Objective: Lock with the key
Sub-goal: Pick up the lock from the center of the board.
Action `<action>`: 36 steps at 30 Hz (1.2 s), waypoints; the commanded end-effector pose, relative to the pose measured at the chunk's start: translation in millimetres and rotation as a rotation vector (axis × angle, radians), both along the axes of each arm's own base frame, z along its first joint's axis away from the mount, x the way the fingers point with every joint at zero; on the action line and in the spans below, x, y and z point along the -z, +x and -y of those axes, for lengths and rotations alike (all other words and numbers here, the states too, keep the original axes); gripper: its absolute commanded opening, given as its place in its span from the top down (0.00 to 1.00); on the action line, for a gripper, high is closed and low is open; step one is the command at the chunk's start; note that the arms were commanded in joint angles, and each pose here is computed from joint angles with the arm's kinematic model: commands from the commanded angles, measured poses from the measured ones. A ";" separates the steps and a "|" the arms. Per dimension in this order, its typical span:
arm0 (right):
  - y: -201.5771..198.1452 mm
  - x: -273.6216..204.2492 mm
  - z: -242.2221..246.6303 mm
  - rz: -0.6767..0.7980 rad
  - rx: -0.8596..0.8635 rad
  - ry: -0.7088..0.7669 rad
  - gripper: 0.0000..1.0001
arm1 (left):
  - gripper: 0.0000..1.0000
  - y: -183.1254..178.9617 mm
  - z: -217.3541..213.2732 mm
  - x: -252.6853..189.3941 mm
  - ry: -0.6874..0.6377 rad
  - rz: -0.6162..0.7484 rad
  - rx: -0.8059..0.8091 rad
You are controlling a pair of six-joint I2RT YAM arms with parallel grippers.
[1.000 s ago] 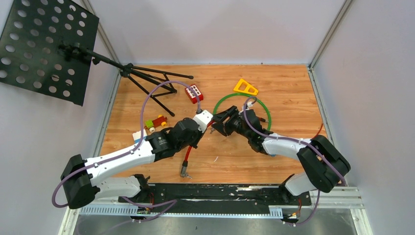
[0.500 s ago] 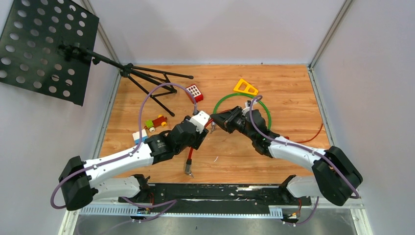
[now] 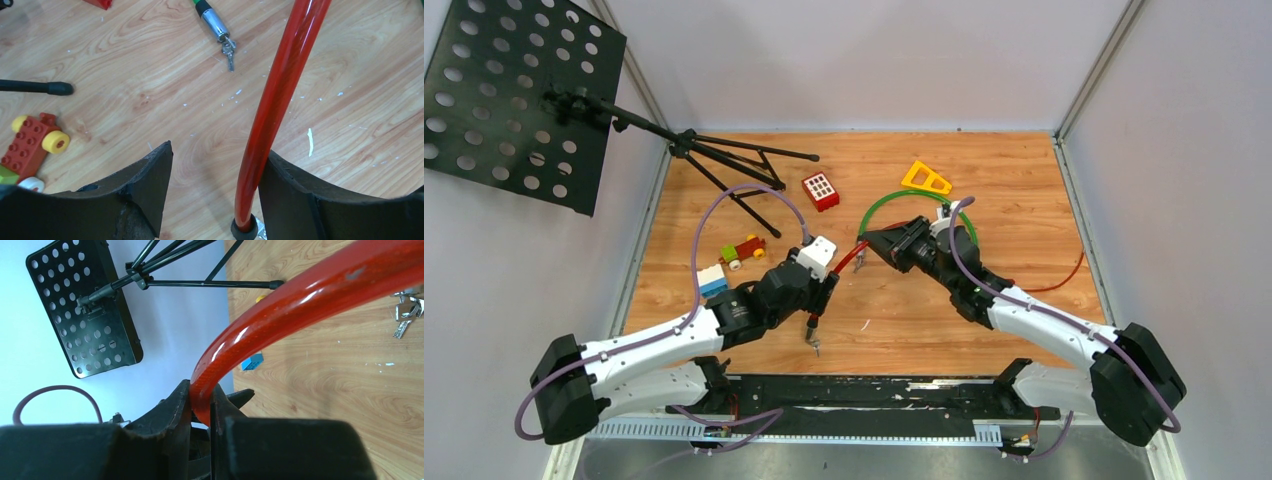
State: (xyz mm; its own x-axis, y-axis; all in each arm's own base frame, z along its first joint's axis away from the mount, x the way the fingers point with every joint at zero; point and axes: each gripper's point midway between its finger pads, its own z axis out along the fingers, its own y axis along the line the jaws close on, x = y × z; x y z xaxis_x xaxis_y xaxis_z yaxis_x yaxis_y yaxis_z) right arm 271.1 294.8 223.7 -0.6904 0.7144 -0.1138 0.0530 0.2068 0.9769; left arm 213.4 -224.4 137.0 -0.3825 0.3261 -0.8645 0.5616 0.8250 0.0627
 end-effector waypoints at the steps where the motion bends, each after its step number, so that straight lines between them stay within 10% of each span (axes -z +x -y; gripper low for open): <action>1: 0.4 -25.9 3.9 0.047 0.025 0.069 1.00 | 0.33 -1.4 9.4 -5.7 -0.108 0.001 -0.010; 36: 3.3 -17.5 4.9 0.015 0.045 0.077 1.00 | 0.41 -17.6 11.6 29.5 -0.103 -0.086 0.035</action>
State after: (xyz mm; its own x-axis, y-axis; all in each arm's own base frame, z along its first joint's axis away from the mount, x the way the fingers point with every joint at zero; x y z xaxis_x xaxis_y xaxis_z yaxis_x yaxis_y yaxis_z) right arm 270.4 288.7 217.9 -0.6715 0.7353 -0.0917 0.0845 0.1990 0.9764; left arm 196.0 -229.3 102.3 -0.4514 0.2916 -0.8433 0.5875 0.8084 -0.0349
